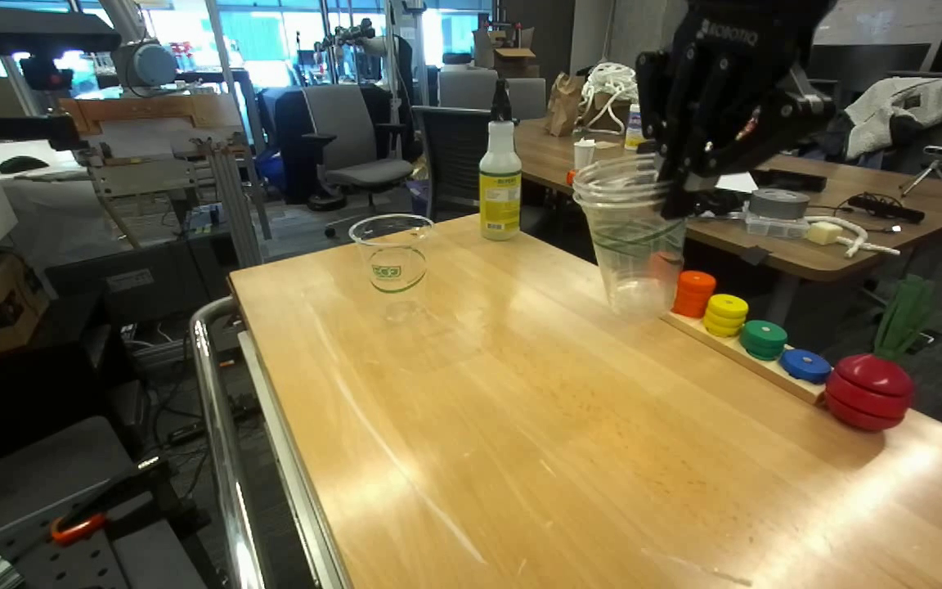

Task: Stack the cups together

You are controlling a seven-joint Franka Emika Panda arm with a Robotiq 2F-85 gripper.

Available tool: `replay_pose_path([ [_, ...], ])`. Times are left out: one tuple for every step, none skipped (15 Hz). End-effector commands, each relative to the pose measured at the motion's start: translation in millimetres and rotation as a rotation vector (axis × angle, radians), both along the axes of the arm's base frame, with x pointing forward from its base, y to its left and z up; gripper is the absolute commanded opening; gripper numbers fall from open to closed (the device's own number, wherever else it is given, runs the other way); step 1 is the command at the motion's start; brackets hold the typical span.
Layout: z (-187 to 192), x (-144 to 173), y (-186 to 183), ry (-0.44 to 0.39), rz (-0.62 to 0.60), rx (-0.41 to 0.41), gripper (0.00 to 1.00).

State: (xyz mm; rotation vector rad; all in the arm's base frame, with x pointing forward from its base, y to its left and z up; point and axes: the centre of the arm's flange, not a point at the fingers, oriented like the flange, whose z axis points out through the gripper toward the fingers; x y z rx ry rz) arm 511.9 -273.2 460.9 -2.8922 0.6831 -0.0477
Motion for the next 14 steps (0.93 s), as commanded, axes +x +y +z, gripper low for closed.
replay_pose_path([
  [33,-19,45,-0.075,0.110,0.032,0.03],
  [39,-17,59,-0.074,0.149,0.036,0.03],
  [43,-14,73,-0.070,0.185,0.043,0.03],
  [47,-10,89,-0.061,0.223,0.052,0.03],
  [50,-8,101,-0.053,0.254,0.059,0.03],
  [51,-3,119,-0.035,0.289,0.068,0.03],
  [54,-1,131,-0.022,0.321,0.081,0.03],
  [54,1,145,-0.005,0.352,0.092,0.03],
  [54,4,158,0.016,0.380,0.105,0.03],
  [54,5,169,0.031,0.407,0.114,0.03],
  [55,6,178,0.045,0.429,0.122,0.03],
  [54,6,186,0.055,0.446,0.122,0.03],
  [56,6,193,0.065,0.460,0.122,0.03],
  [59,3,200,0.068,0.476,0.116,0.03],
])
